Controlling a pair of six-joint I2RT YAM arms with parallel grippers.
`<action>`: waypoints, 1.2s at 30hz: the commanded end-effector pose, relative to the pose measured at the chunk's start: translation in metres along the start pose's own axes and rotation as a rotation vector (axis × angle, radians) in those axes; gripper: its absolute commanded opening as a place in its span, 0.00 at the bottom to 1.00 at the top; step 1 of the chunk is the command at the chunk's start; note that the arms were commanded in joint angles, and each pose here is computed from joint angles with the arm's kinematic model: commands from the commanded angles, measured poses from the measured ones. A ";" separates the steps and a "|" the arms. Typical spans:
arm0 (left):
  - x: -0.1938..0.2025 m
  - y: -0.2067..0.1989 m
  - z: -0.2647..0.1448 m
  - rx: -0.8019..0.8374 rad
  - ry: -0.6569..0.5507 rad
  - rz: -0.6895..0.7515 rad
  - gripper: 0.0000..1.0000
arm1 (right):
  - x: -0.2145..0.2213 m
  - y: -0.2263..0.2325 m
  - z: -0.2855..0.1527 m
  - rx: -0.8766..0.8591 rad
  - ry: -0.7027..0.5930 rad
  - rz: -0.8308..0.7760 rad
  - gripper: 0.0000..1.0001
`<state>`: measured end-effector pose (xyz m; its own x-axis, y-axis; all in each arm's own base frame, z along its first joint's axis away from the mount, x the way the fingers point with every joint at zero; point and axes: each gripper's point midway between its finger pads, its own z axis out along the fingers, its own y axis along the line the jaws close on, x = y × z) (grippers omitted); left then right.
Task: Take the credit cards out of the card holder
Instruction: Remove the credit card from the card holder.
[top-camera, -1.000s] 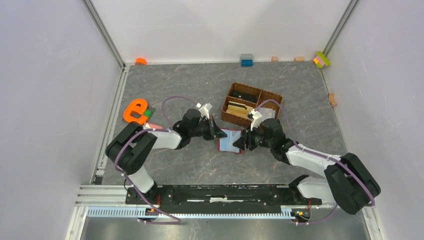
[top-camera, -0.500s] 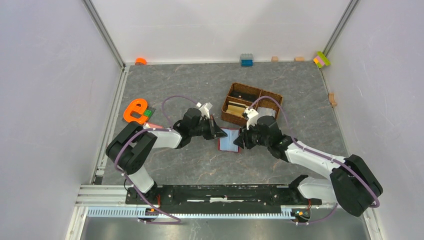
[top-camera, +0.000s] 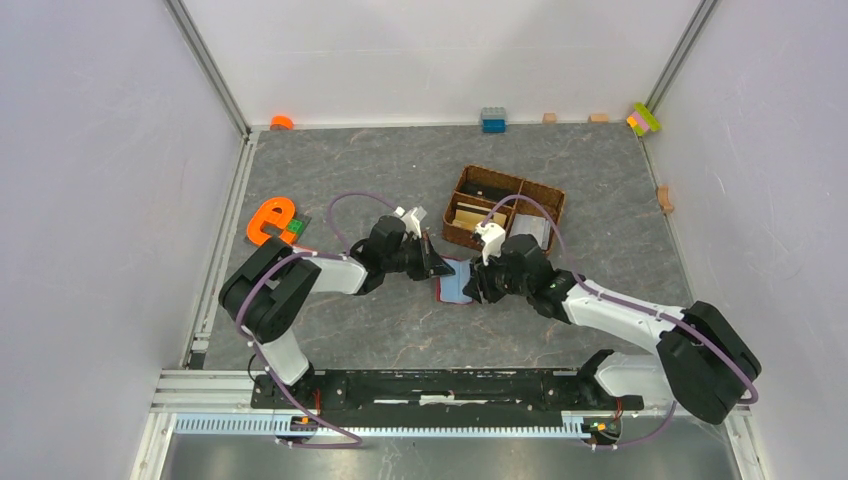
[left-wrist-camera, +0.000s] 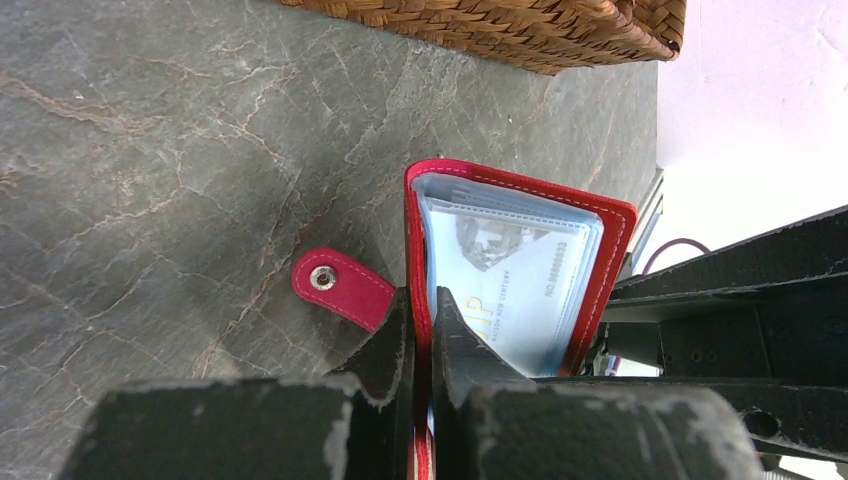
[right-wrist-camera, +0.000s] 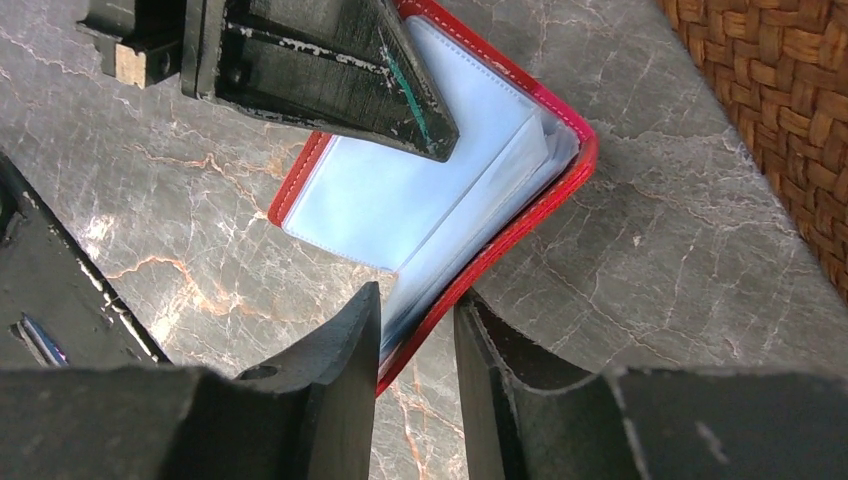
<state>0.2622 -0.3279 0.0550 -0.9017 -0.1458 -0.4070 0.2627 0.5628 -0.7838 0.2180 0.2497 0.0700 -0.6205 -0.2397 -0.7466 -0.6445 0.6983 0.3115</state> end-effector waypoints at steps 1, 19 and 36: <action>-0.009 -0.011 0.005 0.033 -0.014 0.050 0.02 | -0.021 0.006 0.002 0.012 -0.032 -0.051 0.38; -0.008 -0.011 0.006 0.036 -0.005 0.048 0.02 | -0.023 0.020 0.002 -0.008 -0.033 -0.107 0.48; -0.007 -0.011 0.007 0.039 0.005 0.042 0.02 | -0.023 0.026 0.004 -0.041 -0.038 -0.118 0.46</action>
<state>0.2624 -0.3291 0.0510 -0.9075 -0.1395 -0.3963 0.2544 0.5681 -0.7826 0.2084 0.2647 0.0733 -0.5690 -0.3184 -0.7582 -0.7075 0.6595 0.2540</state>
